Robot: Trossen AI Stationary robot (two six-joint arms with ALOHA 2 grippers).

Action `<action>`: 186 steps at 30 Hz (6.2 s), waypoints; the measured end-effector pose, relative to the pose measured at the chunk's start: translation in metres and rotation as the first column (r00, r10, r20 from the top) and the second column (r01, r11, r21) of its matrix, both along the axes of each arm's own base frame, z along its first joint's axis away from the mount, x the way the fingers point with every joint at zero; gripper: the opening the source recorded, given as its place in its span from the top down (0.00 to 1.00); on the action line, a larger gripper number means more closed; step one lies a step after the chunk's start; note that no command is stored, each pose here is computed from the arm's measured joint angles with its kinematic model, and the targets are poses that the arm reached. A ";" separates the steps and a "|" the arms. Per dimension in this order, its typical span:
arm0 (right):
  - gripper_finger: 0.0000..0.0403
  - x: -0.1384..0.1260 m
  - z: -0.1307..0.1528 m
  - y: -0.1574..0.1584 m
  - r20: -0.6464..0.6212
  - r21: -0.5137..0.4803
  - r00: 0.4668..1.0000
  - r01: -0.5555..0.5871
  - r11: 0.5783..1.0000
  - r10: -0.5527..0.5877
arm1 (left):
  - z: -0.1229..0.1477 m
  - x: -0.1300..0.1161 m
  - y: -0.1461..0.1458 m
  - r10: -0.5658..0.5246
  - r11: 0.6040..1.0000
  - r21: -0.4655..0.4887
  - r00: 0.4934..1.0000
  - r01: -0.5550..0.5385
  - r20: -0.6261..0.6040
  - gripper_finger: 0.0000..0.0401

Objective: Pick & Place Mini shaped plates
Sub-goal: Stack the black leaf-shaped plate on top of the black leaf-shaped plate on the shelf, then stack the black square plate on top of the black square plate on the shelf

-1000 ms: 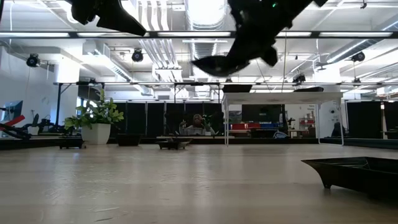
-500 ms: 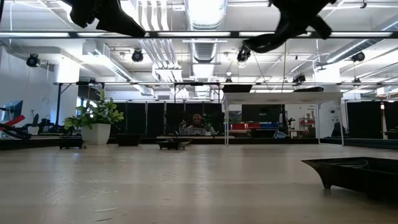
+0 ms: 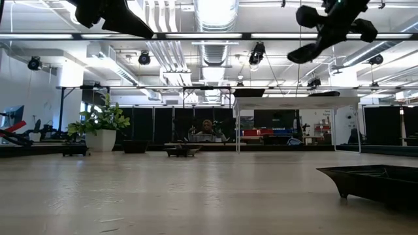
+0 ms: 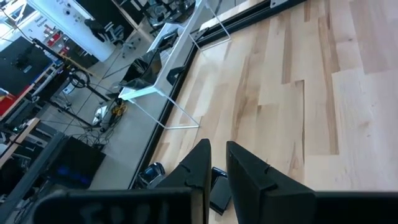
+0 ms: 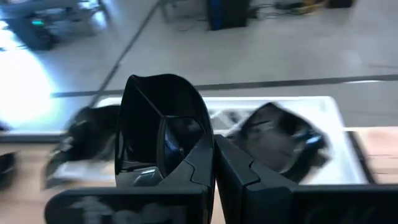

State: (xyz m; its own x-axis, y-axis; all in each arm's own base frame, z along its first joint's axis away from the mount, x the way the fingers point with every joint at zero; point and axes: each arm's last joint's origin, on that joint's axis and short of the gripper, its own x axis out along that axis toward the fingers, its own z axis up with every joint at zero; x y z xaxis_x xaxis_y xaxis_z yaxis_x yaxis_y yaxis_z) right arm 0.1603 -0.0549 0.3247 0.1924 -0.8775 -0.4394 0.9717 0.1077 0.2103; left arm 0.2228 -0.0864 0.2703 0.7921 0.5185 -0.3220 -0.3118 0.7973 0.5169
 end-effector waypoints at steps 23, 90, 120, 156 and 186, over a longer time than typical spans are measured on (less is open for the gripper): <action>0.98 -0.031 -0.025 -0.042 -0.132 0.071 0.943 0.316 0.946 -0.305 | 0.000 0.000 0.000 0.000 1.000 0.001 1.000 0.000 -0.001 0.88; 0.89 -0.023 -0.035 -0.019 -0.243 0.043 0.969 -0.027 0.999 0.037 | 0.000 0.000 0.000 0.002 1.000 -0.001 1.000 -0.002 0.003 0.88; 0.91 0.051 -0.119 0.196 -0.211 0.258 0.050 -0.961 0.105 0.976 | 0.000 0.001 0.002 0.010 1.000 -0.001 1.000 -0.010 0.003 0.88; 0.90 0.102 -0.178 0.241 -0.043 0.213 -0.025 -0.977 -0.015 0.999 | -0.002 0.003 -0.003 -0.152 0.984 -0.097 0.988 0.149 -0.025 0.88; 0.85 0.104 -0.183 0.244 -0.014 0.230 -0.088 -0.970 -0.083 0.996 | 0.000 0.005 -0.006 -0.253 0.959 -0.138 0.967 0.248 -0.022 0.88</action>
